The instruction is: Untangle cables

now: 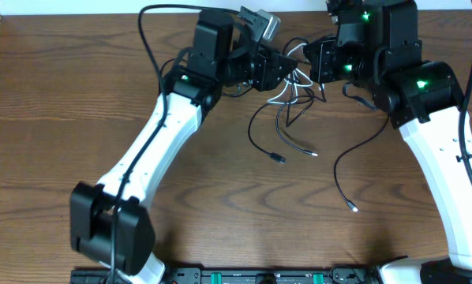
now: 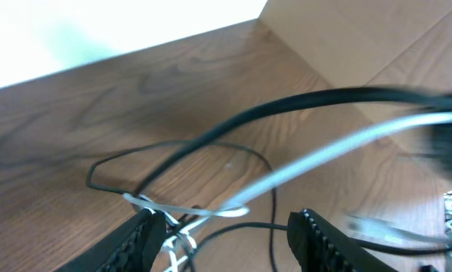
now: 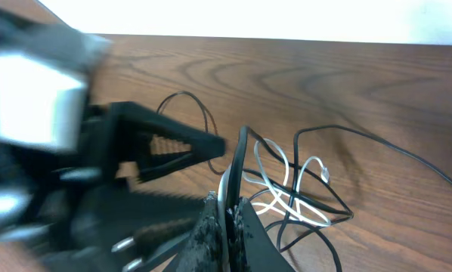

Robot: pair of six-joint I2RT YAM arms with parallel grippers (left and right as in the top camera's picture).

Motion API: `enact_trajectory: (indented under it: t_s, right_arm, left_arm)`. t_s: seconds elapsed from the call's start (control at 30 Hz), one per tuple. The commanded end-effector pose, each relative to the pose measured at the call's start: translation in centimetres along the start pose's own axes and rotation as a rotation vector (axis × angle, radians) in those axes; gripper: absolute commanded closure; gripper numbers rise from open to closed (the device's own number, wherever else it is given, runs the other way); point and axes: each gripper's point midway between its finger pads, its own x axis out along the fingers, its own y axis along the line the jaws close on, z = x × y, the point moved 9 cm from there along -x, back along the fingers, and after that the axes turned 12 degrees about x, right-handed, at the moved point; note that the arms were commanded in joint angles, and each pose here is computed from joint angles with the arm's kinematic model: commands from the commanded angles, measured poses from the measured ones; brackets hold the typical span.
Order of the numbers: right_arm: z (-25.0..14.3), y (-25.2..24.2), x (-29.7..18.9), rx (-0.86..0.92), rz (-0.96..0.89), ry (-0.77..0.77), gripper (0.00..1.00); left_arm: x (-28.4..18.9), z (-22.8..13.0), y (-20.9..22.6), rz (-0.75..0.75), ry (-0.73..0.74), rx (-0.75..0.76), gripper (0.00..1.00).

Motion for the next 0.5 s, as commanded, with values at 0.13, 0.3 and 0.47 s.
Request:
enact_trajectory:
  t_s: [0.13,0.3,0.47]
  right_arm:
    - [0.17,0.05,-0.35,-0.004,0.009,-0.002,0.99]
    - [0.05,-0.01,-0.35,-0.001,0.006,0.005,0.99]
    - [-0.01,0.06,-0.35,-0.001,0.015,0.011,0.99]
  left_arm:
    - [0.96,-0.09,0.62,-0.018,-0.026,0.016,0.43]
    - [0.95,0.35,0.62,-0.016,-0.051,0.035,0.47]
    - [1.00,0.33,0.57,-0.018,-0.050,0.035,0.52]
